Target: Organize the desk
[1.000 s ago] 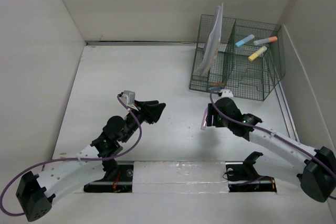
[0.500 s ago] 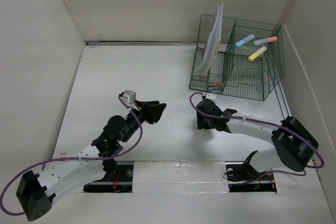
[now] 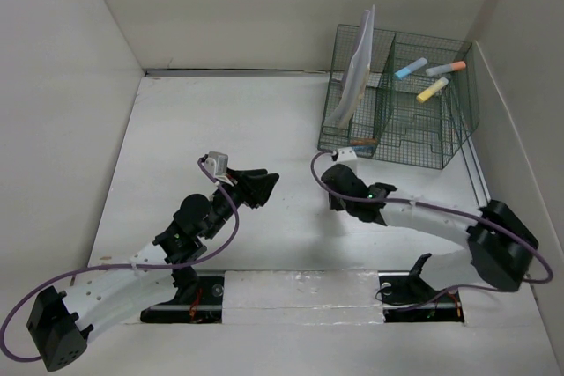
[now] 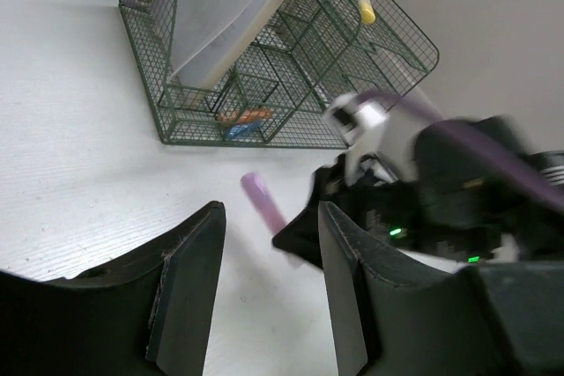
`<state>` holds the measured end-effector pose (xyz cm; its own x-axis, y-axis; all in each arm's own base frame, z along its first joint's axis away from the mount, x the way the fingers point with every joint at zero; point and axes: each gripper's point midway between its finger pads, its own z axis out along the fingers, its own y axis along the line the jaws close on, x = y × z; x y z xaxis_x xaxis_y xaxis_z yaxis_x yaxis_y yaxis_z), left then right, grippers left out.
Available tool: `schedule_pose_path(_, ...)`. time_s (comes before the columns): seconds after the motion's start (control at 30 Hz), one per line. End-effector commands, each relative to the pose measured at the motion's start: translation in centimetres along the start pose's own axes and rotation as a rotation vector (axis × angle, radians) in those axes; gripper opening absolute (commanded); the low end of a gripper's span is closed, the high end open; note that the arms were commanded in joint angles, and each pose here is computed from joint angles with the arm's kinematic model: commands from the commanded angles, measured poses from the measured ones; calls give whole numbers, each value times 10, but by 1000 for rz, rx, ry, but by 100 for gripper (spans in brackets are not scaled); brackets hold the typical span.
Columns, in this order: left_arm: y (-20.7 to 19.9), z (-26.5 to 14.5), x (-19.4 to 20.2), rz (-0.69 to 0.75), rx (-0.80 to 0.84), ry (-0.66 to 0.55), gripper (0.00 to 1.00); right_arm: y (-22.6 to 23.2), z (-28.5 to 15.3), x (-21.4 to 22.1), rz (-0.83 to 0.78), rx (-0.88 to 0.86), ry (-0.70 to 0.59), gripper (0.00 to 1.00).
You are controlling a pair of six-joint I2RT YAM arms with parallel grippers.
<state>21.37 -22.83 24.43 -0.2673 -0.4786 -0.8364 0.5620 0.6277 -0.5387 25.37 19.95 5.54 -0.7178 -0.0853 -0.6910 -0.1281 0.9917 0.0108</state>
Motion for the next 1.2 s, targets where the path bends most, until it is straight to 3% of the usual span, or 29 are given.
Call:
schedule_pose_path(0.0,-13,2,-20,-17,45,-65,42,10,-69,-105,105,-92,-316,18)
schedule_pose_path(0.1,-13,4,-17,-16,47,-56,42,-11,-135,-174,159,-128,-550,20)
schedule_pose_path(0.23,-15,4,-15,-17,58,-48,43,-88,-174,-250,223,48,-779,21)
schedule_pose_path(0.43,-12,4,-17,-13,45,-56,43,-166,-163,-330,258,221,-863,20)
schedule_pose_path(0.6,-13,4,-16,-14,48,-52,43,-214,-130,-354,299,234,-821,20)
schedule_pose_path(0.77,-15,6,-15,-13,54,-45,43,-231,-74,-364,321,224,-740,20)
schedule_pose_path(0.9,-14,7,-12,-6,50,-33,43,-243,-56,-366,343,236,-711,23)
schedule_pose_path(0.97,-13,8,-12,-6,46,-34,43,-244,-54,-368,356,215,-724,28)
schedule_pose_path(1.03,-13,8,-11,-5,45,-31,43,-245,-52,-367,369,221,-716,46)
schedule_pose_path(1.07,-13,8,-11,-7,45,-31,43,-245,-53,-368,369,221,-719,47)
schedule_pose_path(1.1,-12,9,-10,-5,43,-27,43,-249,-56,-368,376,226,-721,56)
schedule_pose_path(1.17,-12,10,-9,-2,43,-21,43,-249,-63,-367,386,226,-728,61)
